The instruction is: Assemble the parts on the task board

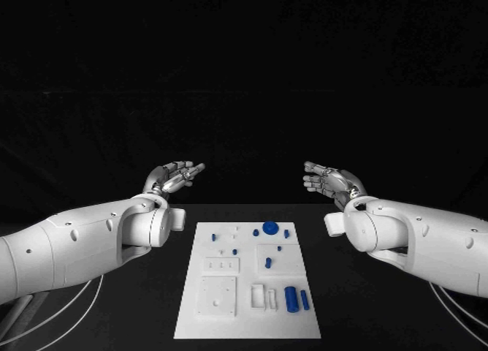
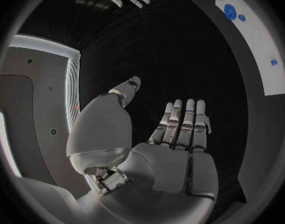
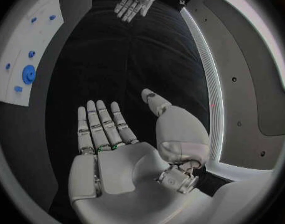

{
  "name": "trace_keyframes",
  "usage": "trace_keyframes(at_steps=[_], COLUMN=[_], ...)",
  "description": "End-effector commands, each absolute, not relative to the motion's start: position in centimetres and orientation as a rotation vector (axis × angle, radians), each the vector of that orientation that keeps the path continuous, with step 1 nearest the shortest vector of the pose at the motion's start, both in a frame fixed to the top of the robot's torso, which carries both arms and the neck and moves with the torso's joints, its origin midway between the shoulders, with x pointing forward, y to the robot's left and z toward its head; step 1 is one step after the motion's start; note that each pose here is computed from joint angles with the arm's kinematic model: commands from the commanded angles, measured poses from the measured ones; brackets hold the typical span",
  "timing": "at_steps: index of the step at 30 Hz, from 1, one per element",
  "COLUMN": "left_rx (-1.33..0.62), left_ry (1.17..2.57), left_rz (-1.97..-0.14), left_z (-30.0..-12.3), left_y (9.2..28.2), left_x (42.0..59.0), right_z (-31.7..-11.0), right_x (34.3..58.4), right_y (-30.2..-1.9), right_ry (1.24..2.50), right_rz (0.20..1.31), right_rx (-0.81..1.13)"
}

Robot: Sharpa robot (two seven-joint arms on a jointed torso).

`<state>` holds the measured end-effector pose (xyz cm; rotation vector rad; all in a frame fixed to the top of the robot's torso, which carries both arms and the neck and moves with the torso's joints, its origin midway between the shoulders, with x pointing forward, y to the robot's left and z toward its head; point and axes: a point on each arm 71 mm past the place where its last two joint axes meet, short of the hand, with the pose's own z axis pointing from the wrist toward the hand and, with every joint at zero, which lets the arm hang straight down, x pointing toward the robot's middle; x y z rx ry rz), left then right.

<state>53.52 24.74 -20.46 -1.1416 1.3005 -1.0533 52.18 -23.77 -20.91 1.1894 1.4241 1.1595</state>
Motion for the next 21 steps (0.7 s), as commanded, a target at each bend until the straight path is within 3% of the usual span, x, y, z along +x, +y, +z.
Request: trace_keyframes(at_steps=[1, 8, 9, 13, 17, 21], left_rx=[-1.185, -1.185, -1.180, -1.171, -1.179, -1.175], left_ry=[1.369, 1.369, 1.365, 1.363, 1.375, 1.394], left_rz=[-1.097, -1.097, -1.115, -1.129, -1.131, -1.145], left_z=[-20.6, -20.6, -20.6, -20.5, -20.6, -20.6], left_y=[24.4, 24.4, 25.1, 25.1, 25.1, 25.0], left_x=[53.8, 53.8, 53.6, 53.5, 53.6, 53.3], right_z=[-21.2, -20.9, -20.6, -20.4, -20.1, -20.0], right_x=[52.6, 53.1, 54.5, 55.0, 55.4, 55.5], right_y=[-23.3, -23.9, -24.3, -23.9, -23.0, -21.9], right_ry=[1.652, 1.702, 1.734, 1.746, 1.751, 1.737], right_rz=[1.218, 1.205, 1.030, 0.967, 0.833, 0.792], right_rx=[1.172, 1.161, 0.824, 0.644, 0.267, 0.145])
